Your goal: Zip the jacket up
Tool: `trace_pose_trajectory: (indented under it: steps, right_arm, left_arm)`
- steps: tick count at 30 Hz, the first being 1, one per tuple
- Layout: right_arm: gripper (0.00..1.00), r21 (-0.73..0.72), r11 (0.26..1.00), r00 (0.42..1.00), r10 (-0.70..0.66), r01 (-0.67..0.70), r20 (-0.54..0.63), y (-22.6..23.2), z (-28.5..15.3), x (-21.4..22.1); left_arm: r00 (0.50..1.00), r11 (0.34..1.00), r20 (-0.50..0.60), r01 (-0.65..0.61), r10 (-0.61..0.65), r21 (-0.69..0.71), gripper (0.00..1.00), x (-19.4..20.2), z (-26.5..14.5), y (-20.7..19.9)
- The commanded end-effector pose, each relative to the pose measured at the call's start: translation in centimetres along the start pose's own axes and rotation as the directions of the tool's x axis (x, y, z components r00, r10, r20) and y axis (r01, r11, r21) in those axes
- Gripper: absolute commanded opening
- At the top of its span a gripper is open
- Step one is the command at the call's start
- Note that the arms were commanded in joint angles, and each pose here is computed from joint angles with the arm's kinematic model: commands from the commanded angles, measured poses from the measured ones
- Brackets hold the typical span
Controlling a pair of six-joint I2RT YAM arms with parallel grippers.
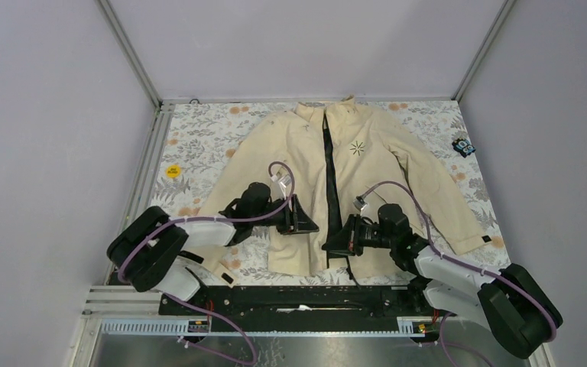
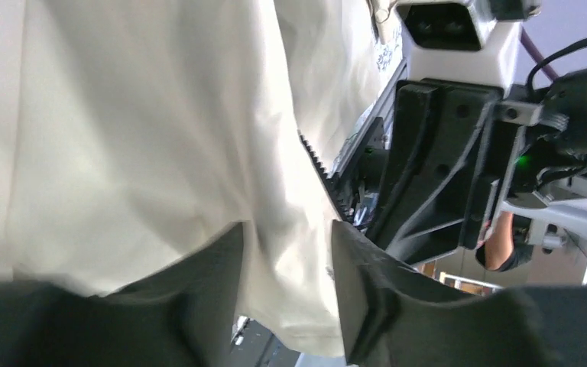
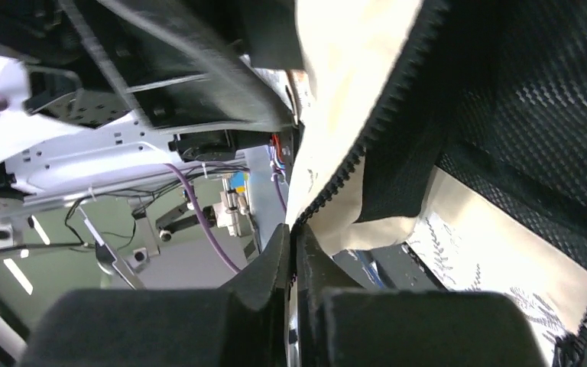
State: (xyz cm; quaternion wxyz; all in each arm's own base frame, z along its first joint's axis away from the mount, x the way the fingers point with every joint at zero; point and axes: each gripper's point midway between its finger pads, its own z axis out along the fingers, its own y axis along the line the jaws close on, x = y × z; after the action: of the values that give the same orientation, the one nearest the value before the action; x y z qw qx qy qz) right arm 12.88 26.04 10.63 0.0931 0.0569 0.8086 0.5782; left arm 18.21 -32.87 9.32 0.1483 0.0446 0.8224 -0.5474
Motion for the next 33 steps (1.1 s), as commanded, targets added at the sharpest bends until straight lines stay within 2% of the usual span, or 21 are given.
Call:
trace_pose_trajectory:
  steps: [1, 4, 5, 7, 9, 13, 18, 22, 24, 25, 27, 29, 33]
  right_arm:
    - [0.00, 0.124, 0.992, 0.999, -0.032, 0.033, -0.009, -2.5, -0.7, 0.5]
    - [0.00, 0.303, 0.948, 0.994, -0.111, 0.101, 0.014, -5.2, -1.7, -0.3]
    - [0.00, 0.379, 0.919, 0.992, -0.124, 0.108, 0.020, -6.3, -2.2, -0.6]
    - [0.00, 0.493, 0.861, 0.988, -0.155, 0.125, 0.019, -7.9, -3.3, -1.3]
    - [0.00, 0.538, 0.832, 0.986, -0.168, 0.139, 0.005, -8.7, -3.6, -1.5]
    - [0.00, 0.463, 0.871, 0.986, -0.162, 0.162, -0.039, -8.2, -2.3, -1.0]
    - [0.00, 0.454, 0.875, 0.985, -0.161, 0.170, -0.058, -8.1, -1.7, -1.2]
    - [0.00, 0.460, 0.868, 0.981, -0.186, 0.188, -0.051, -7.9, -1.9, -1.5]
    - [0.00, 0.471, 0.860, 0.979, -0.200, 0.197, -0.045, -7.9, -2.0, -1.8]
    - [0.00, 0.473, 0.858, 0.978, -0.205, 0.202, -0.045, -7.9, -2.1, -1.9]
    - [0.00, 0.474, 0.856, 0.977, -0.209, 0.206, -0.046, -7.9, -2.1, -1.9]
    - [0.00, 0.466, 0.860, 0.977, -0.204, 0.206, -0.057, -7.9, -1.9, -1.8]
    - [0.00, 0.431, 0.880, 0.980, -0.181, 0.199, -0.083, -7.7, -0.9, -1.4]
  left_arm:
    - [0.988, 0.983, 0.045, -0.138, 0.144, -0.120, 0.57, -2.4, -1.1, -0.8]
    - [0.975, 0.944, 0.058, -0.191, 0.214, -0.271, 0.78, -3.4, -3.1, 0.1]
    - [0.972, 0.920, 0.061, -0.195, 0.228, -0.341, 0.81, -3.7, -4.0, 0.8]
    - [0.971, 0.854, 0.051, -0.180, 0.233, -0.488, 0.84, -4.0, -5.9, 3.0]
    - [0.977, 0.790, 0.036, -0.148, 0.210, -0.595, 0.85, -3.9, -7.4, 5.3]
    - [0.993, 0.729, -0.016, -0.100, 0.121, -0.677, 0.82, -2.3, -7.7, 9.0]
    - [0.997, 0.685, -0.051, -0.077, 0.058, -0.725, 0.72, -1.3, -6.9, 11.8]
    - [0.996, 0.635, -0.070, -0.086, 0.050, -0.768, 0.54, -1.2, -7.1, 13.3]
    - [0.997, 0.569, -0.059, -0.075, 0.047, -0.819, 0.37, -1.7, -8.2, 14.4]
    - [0.998, 0.528, -0.043, -0.060, 0.043, -0.847, 0.21, -2.0, -9.1, 15.0]
    - [1.000, 0.474, -0.001, -0.015, 0.029, -0.881, 0.02, -2.7, -10.9, 15.9]
    - [0.998, 0.446, 0.057, 0.044, 0.017, -0.894, 0.00, -3.4, -12.6, 16.4]
    - [0.984, 0.430, 0.171, 0.134, 0.050, -0.893, 0.00, -4.9, -15.2, 15.7]
